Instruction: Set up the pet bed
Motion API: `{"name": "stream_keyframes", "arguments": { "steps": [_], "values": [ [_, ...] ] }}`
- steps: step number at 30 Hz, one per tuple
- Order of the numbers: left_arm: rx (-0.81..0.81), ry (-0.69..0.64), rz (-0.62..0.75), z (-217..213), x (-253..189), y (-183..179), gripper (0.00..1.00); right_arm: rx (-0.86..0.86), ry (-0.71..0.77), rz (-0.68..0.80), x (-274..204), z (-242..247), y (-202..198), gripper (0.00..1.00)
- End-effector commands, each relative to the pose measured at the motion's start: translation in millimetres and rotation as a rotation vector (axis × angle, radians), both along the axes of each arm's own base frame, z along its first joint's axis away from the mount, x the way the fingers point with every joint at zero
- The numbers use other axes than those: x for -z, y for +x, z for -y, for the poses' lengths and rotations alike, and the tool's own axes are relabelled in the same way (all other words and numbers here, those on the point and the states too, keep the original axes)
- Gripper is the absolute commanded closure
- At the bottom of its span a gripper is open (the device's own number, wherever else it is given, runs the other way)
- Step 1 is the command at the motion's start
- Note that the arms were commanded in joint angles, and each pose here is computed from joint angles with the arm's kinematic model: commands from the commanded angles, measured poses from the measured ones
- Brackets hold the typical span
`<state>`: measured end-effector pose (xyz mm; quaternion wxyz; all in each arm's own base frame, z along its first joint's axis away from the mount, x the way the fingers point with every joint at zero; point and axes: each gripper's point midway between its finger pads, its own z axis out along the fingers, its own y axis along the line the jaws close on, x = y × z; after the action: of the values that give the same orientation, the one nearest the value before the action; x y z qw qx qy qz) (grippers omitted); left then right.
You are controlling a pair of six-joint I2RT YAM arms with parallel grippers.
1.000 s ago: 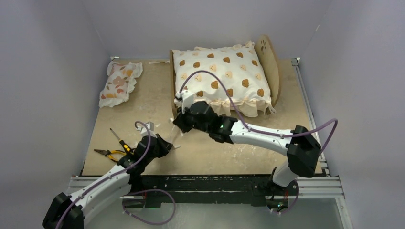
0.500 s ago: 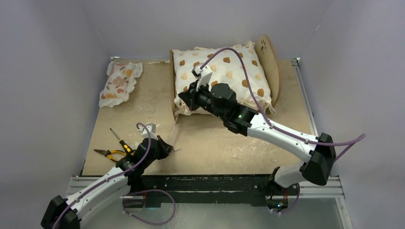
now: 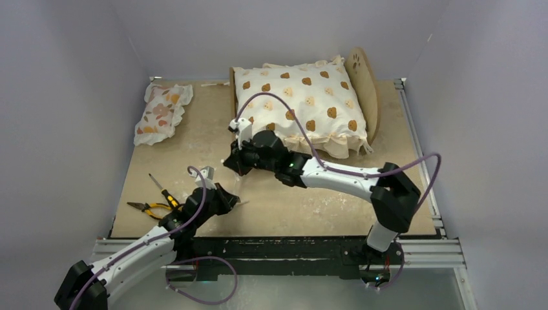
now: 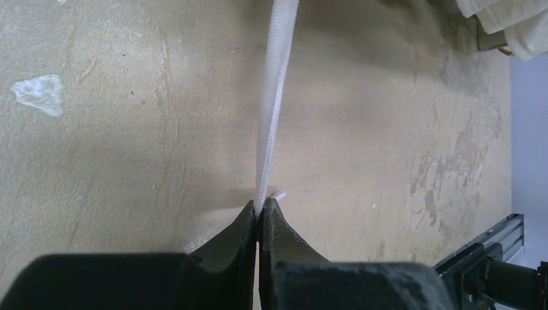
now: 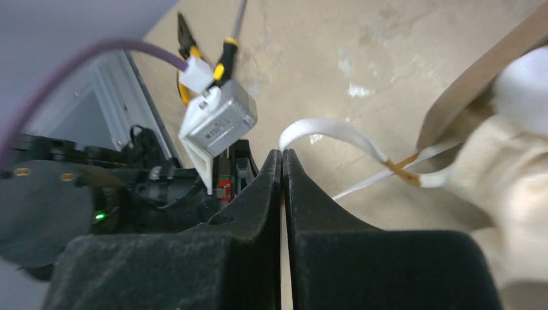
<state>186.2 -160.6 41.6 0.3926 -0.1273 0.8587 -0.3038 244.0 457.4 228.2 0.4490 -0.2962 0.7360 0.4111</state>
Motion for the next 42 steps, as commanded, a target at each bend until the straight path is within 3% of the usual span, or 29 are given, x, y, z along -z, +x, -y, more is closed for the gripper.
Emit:
{"name": "stream_keyframes", "arguments": {
  "steps": [1,6,10,16,19,29,37,42],
  "values": [
    [0.036,-0.065,0.042,13,-11,3,1.0,-0.016,0.02,-0.05,15,-26,-7,1.0],
    [0.04,-0.096,0.051,16,-12,2,1.0,0.082,0.011,-0.094,45,-49,12,1.0],
    [0.037,-0.1,0.049,15,-10,1,1.0,0.067,-0.039,-0.102,68,-68,12,0.97],
    [0.006,-0.082,0.03,10,-6,2,1.0,0.037,-0.083,-0.082,69,-59,-1,0.63],
    [-0.018,-0.058,0.01,6,-3,4,1.0,0.059,-0.113,-0.028,56,-33,-2,0.54],
    [-0.081,0.138,0.003,-14,-17,19,1.0,0.221,-0.148,0.032,63,33,20,0.53],
    [-0.09,0.086,0.009,3,-42,35,1.0,0.07,-0.05,0.047,94,45,-19,0.52],
    [-0.082,0.03,0.013,14,-53,40,1.0,0.023,0.027,0.062,114,59,-40,0.42]
  ]
}}
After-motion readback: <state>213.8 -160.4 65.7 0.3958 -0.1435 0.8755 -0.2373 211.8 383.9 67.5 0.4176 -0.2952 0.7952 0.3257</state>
